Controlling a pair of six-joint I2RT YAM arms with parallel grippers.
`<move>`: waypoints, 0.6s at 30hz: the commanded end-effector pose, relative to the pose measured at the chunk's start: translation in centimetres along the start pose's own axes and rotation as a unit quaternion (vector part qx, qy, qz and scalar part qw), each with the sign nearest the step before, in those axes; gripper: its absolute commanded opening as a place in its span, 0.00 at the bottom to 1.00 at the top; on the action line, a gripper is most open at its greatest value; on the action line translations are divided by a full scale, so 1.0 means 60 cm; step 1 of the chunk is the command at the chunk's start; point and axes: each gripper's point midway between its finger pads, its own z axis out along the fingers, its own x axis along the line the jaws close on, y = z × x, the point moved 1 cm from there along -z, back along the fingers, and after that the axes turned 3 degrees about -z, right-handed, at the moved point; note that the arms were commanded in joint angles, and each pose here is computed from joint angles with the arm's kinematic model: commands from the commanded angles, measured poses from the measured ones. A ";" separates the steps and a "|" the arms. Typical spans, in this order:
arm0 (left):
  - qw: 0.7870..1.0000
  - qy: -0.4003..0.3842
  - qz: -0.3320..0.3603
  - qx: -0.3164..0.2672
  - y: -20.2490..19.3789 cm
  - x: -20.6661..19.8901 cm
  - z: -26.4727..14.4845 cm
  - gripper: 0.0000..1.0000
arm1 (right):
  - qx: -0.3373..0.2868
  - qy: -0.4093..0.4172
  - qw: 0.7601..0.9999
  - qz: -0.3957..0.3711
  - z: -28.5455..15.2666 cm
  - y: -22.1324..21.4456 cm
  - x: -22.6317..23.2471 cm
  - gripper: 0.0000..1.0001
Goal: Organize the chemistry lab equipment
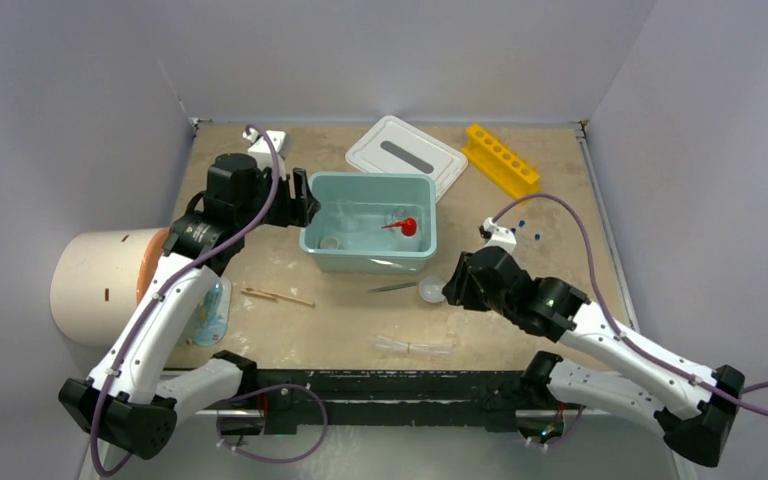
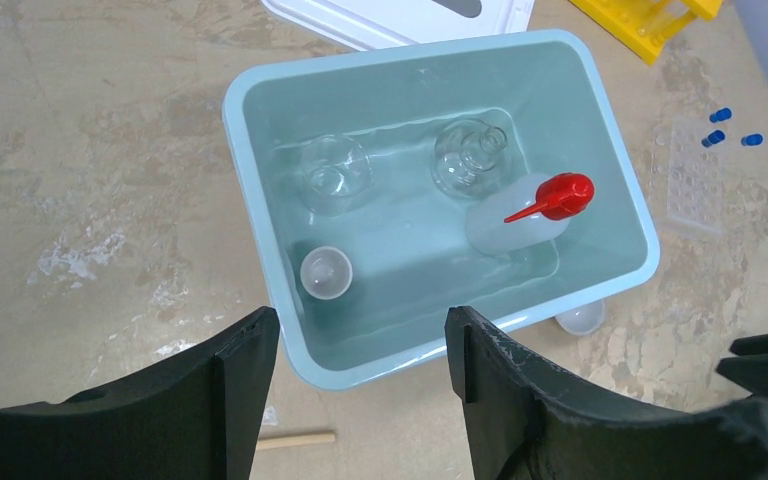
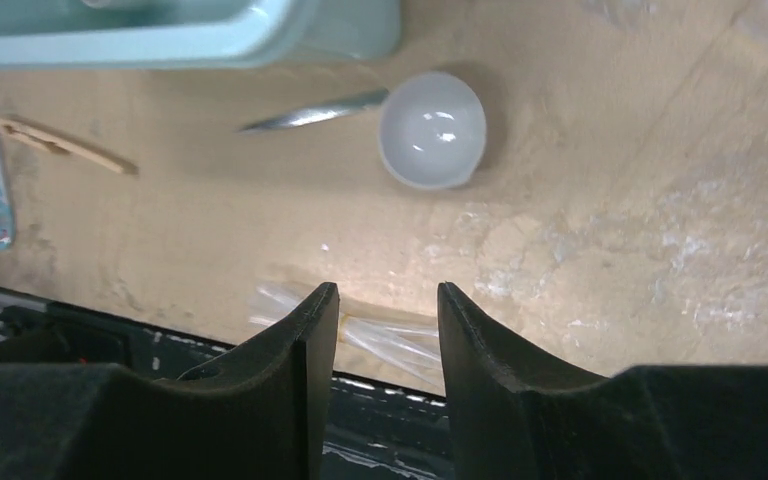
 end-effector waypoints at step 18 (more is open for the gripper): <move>0.999 -0.020 0.017 -0.029 0.017 -0.019 -0.009 0.63 | -0.008 -0.045 0.995 0.090 0.186 -0.041 -0.051 0.40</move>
